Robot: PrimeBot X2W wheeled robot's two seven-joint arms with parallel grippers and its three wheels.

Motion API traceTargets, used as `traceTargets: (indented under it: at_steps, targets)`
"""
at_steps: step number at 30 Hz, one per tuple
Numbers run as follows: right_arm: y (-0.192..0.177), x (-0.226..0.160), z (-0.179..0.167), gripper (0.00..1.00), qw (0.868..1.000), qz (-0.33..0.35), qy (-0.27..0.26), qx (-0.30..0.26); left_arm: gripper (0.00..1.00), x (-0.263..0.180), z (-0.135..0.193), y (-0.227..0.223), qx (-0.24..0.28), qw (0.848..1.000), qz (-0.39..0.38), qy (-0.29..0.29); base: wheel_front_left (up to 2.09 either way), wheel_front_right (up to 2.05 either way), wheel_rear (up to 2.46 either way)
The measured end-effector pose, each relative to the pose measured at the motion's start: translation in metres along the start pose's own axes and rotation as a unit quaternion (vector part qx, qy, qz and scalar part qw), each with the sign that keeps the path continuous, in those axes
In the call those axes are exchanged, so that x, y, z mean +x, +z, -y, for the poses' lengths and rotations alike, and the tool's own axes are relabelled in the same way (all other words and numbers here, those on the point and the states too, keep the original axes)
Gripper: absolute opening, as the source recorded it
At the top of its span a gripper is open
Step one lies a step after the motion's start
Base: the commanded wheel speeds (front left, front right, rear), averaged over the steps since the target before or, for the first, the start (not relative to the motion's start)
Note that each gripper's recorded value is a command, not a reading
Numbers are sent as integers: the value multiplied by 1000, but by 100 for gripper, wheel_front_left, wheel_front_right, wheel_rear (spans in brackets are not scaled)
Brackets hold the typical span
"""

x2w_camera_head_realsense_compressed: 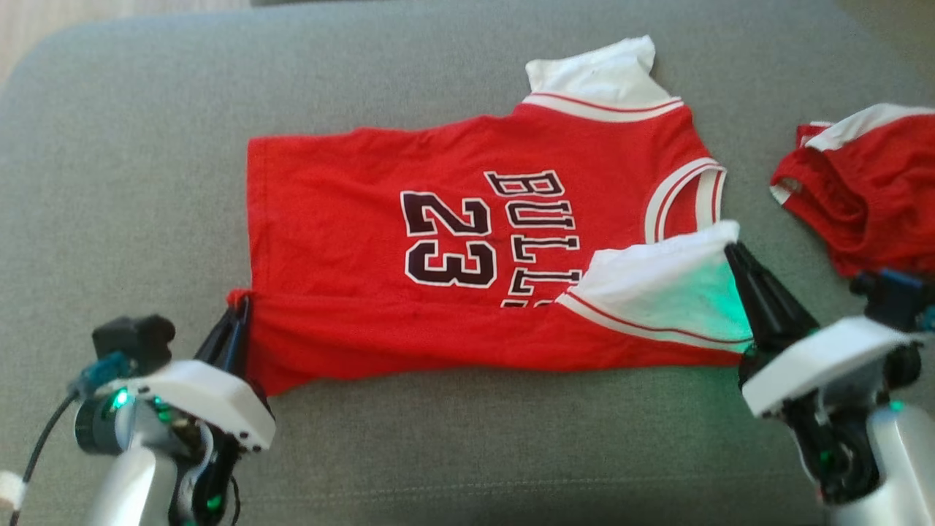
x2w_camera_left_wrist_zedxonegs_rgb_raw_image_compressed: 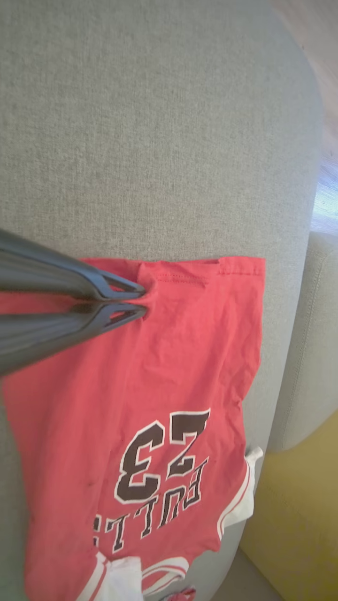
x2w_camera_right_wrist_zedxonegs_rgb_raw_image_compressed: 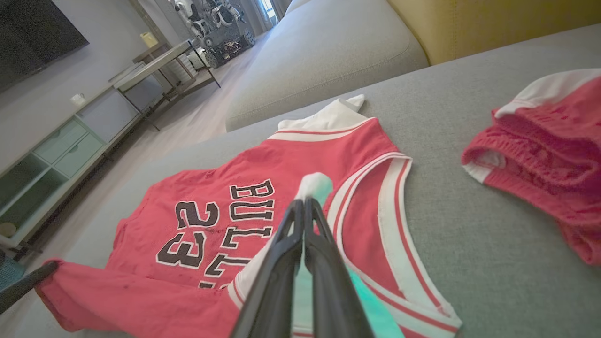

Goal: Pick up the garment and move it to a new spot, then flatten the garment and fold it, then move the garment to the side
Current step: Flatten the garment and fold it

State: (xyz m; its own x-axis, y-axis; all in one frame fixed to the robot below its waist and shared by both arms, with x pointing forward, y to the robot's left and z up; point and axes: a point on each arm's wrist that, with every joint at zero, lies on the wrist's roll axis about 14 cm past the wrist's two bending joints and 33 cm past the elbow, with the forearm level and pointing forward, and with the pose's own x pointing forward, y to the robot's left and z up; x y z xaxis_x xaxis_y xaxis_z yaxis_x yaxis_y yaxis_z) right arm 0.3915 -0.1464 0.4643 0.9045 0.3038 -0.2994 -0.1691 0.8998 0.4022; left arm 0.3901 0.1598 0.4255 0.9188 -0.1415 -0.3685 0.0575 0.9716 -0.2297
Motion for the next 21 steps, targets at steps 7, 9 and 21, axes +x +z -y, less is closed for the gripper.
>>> traceTargets:
  at_steps: [7,9,21]
  targets:
    - [-14,29,18,0,999,-28,-4,-36,0,16,-11,-25,-8,999,-40,8,0,0,0]
    - [-16,33,21,30,999,-30,-8,-40,100,18,-12,-31,-12,999,-49,8,0,0,0]
    - [19,26,22,100,995,91,-26,-17,100,8,1,10,-18,996,83,4,0,0,0]
